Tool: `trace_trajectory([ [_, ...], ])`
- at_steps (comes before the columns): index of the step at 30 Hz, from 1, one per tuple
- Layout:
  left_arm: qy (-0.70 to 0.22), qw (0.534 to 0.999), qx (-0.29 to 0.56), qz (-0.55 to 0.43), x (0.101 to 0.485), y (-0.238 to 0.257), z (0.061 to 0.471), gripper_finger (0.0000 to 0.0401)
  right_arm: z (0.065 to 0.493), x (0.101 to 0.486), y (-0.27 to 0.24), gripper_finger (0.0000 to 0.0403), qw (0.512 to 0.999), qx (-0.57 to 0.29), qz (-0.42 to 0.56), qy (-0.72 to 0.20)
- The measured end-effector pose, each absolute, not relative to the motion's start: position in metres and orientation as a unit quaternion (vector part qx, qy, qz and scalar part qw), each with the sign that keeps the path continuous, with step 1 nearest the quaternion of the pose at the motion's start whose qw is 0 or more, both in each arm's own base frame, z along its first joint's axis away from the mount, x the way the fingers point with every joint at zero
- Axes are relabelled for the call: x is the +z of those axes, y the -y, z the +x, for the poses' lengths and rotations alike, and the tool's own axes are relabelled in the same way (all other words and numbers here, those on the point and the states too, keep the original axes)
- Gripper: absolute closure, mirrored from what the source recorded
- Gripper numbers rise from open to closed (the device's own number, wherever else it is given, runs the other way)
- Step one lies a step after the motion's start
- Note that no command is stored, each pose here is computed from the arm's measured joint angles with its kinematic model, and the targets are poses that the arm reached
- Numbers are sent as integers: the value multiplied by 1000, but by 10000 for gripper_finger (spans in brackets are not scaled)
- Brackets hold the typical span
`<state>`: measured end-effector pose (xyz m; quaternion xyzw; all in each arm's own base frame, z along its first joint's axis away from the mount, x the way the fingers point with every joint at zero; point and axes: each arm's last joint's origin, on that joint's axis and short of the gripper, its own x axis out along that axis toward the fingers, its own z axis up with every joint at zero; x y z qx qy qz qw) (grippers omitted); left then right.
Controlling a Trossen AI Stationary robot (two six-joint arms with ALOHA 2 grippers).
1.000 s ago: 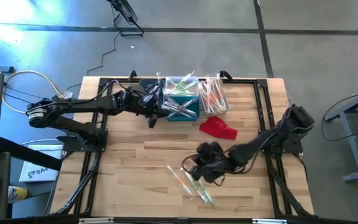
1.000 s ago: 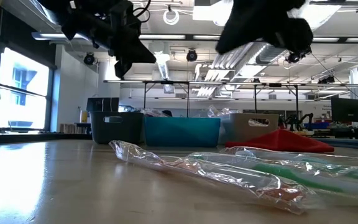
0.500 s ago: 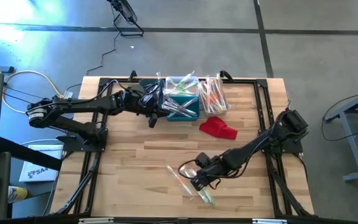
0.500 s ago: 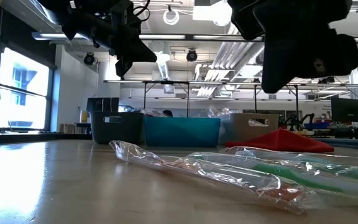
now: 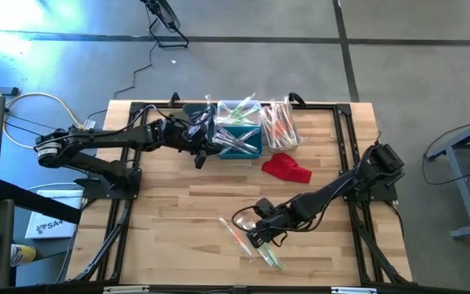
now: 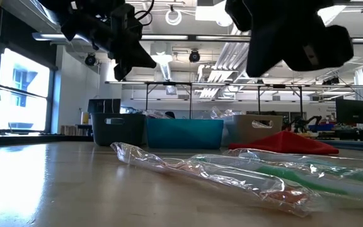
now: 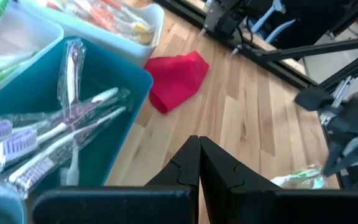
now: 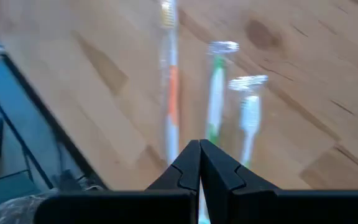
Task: Pick & Place Toothbrushes
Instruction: Put the right green toothbrush into the transparent bin
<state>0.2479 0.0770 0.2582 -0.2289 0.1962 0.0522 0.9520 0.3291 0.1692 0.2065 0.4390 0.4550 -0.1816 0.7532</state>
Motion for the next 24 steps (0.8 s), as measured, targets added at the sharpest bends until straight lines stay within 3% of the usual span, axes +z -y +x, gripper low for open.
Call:
trace_trajectory([
  [6,-211,948,56,-233,255,-77,247,401,335,219,-172,401,765,-181,435,-438],
  [14,-222,945,57,-232,254,-76,246,401,350,196,-183,401,770,-193,408,-452],
  [24,-242,943,56,-224,250,-76,244,401,354,197,-182,401,779,-177,406,-444],
])
